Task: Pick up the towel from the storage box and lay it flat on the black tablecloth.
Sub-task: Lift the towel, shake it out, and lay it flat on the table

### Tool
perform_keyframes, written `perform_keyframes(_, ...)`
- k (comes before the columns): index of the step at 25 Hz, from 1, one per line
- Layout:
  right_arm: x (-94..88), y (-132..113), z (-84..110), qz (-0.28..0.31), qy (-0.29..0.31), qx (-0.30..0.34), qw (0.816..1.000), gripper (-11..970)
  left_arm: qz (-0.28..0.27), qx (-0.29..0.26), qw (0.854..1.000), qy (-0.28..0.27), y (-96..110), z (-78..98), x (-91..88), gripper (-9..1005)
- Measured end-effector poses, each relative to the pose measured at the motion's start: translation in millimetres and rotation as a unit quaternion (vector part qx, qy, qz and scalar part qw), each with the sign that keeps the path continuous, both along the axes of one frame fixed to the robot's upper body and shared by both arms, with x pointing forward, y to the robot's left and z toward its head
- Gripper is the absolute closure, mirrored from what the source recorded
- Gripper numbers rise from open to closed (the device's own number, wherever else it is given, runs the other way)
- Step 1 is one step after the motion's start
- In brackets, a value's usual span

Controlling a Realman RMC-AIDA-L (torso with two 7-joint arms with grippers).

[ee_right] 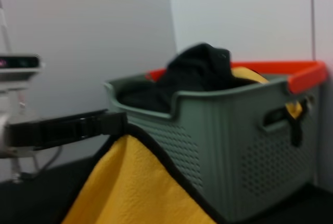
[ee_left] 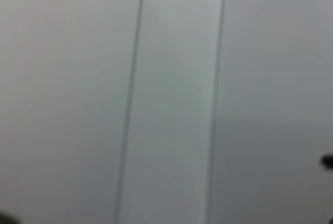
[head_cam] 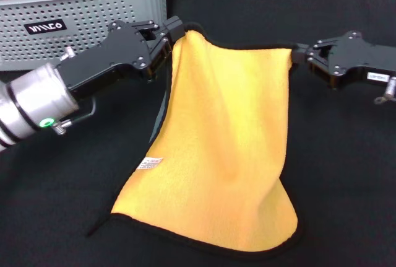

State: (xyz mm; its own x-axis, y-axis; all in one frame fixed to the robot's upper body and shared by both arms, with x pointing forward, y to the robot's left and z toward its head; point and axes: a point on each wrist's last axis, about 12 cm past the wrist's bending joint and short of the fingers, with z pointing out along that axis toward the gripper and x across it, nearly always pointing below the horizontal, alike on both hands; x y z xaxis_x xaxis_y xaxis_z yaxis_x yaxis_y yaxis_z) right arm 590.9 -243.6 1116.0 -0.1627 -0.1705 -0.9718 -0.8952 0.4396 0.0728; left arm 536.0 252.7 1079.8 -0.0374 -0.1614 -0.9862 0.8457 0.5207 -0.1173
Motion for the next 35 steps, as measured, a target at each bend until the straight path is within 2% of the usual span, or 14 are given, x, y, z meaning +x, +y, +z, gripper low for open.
perform_keyframes(4, 11.8, 12, -8.9, -0.021, 0.012, -0.027, 0.999, 953, 0.039, 0.045, 0.998, -0.005, -7, -10.6, 8.3, 981)
perform_keyframes(8, 16.9, 27, -15.0, -0.014, 0.018, -0.041, 0.999, 953, 0.061, 0.083, 0.994, -0.039, -12, -16.5, 10.0, 981)
perform_keyframes(12, 20.7, 36, -16.4, -0.014, 0.015, -0.042, 0.999, 953, 0.094, 0.092, 0.989, -0.065, -5, -18.4, 7.9, 980)
perform_keyframes(20, 24.8, 42, -12.0, -0.014, 0.013, -0.031, 0.999, 953, 0.150, 0.085, 0.982, -0.072, 19, -23.4, -5.7, 981)
perform_keyframes(23, 16.7, 39, -8.7, 0.011, 0.008, -0.022, 1.000, 953, 0.133, 0.060, 0.987, -0.072, 25, -20.0, -15.5, 981)
perform_keyframes(28, -7.4, 24, -2.4, 0.057, 0.001, -0.021, 0.998, 953, 0.055, 0.008, 0.996, -0.074, 37, -9.5, -39.7, 981)
perform_keyframes(31, -24.3, 9, 8.2, 0.065, -0.012, -0.030, 0.997, 953, 0.024, -0.017, 0.994, -0.103, 45, -2.9, -61.8, 980)
perform_keyframes(32, -24.3, 9, 8.2, 0.065, -0.012, -0.030, 0.997, 953, 0.024, -0.017, 0.994, -0.103, 45, -2.9, -61.8, 980)
perform_keyframes(33, -39.0, -3, 20.0, 0.072, -0.017, -0.044, 0.996, 953, 0.018, -0.021, 0.994, -0.110, 47, -1.5, -66.7, 980)
perform_keyframes(35, -44.9, -7, 24.8, 0.074, -0.014, -0.051, 0.996, 953, 0.006, -0.021, 0.992, -0.123, 51, 1.6, -76.5, 980)
